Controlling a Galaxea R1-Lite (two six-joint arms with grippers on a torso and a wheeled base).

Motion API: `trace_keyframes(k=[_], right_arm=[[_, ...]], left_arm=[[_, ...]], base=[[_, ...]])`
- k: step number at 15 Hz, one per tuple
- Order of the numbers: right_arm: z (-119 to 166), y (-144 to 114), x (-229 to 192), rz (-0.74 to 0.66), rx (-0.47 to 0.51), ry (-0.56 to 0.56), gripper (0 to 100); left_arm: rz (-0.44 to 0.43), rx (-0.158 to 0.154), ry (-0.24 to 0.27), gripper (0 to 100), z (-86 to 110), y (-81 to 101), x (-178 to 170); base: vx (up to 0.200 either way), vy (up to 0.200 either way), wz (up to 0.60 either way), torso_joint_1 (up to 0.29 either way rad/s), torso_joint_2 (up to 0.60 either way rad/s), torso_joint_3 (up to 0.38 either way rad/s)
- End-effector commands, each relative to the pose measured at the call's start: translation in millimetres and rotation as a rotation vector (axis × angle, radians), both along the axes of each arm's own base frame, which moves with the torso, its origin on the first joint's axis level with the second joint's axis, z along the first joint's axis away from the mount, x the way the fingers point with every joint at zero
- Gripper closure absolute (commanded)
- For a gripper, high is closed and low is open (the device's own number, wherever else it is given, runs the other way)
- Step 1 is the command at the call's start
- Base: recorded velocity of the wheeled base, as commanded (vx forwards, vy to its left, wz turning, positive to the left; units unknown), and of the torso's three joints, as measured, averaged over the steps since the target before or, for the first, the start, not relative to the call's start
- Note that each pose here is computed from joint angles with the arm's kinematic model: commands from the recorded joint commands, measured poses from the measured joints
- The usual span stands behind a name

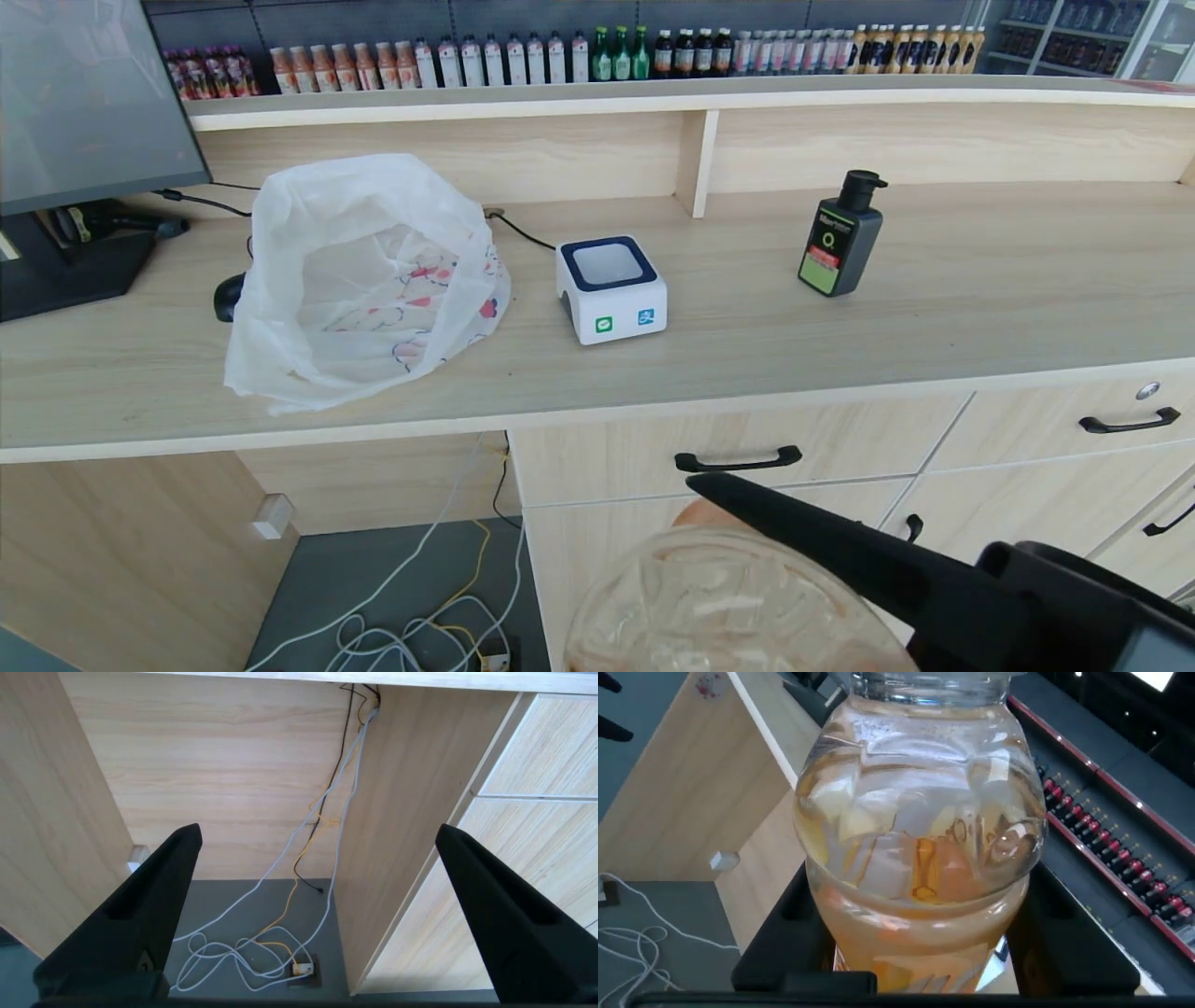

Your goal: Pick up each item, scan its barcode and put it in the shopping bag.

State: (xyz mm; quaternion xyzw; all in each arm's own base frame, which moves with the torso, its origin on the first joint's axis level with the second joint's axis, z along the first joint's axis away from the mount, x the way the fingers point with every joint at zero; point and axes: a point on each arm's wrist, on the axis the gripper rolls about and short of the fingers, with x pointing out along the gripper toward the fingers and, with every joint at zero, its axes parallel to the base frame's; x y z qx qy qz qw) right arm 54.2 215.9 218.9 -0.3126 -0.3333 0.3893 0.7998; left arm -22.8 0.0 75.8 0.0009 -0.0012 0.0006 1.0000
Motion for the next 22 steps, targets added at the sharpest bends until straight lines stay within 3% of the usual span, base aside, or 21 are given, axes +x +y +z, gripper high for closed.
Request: trace_keyframes(k=[1,7,12,22], right_arm=[[0.5,-0.9,-0.4,-0.016,-0.007,-0.053,100],[-7.7,5.0,0.9,-0.039,-0.030,-0.121,100],[-6.9,6.3,1.1,-0.091,-0.108,-0.269,100],[-7.2,7.3,0.6,-0.104,-0.134,-0.313,100]], left_arm=[[0.000,0.000,-0.001,0,0.0,0.0,0.0],[0.000,0.001,-0.001,0,0.0,0.0,0.0],[0.000,0.000,-0.001,0,0.0,0.0,0.0],[0.000,0.000,-0.001,0,0.0,0.0,0.0]], base=[[0.000,0.000,0.00,0.000,0.00,0.000],[0.000,0.000,0.00,0.000,0.00,0.000],[0.000,0.000,0.00,0.000,0.00,0.000],[0.000,0.000,0.00,0.000,0.00,0.000]])
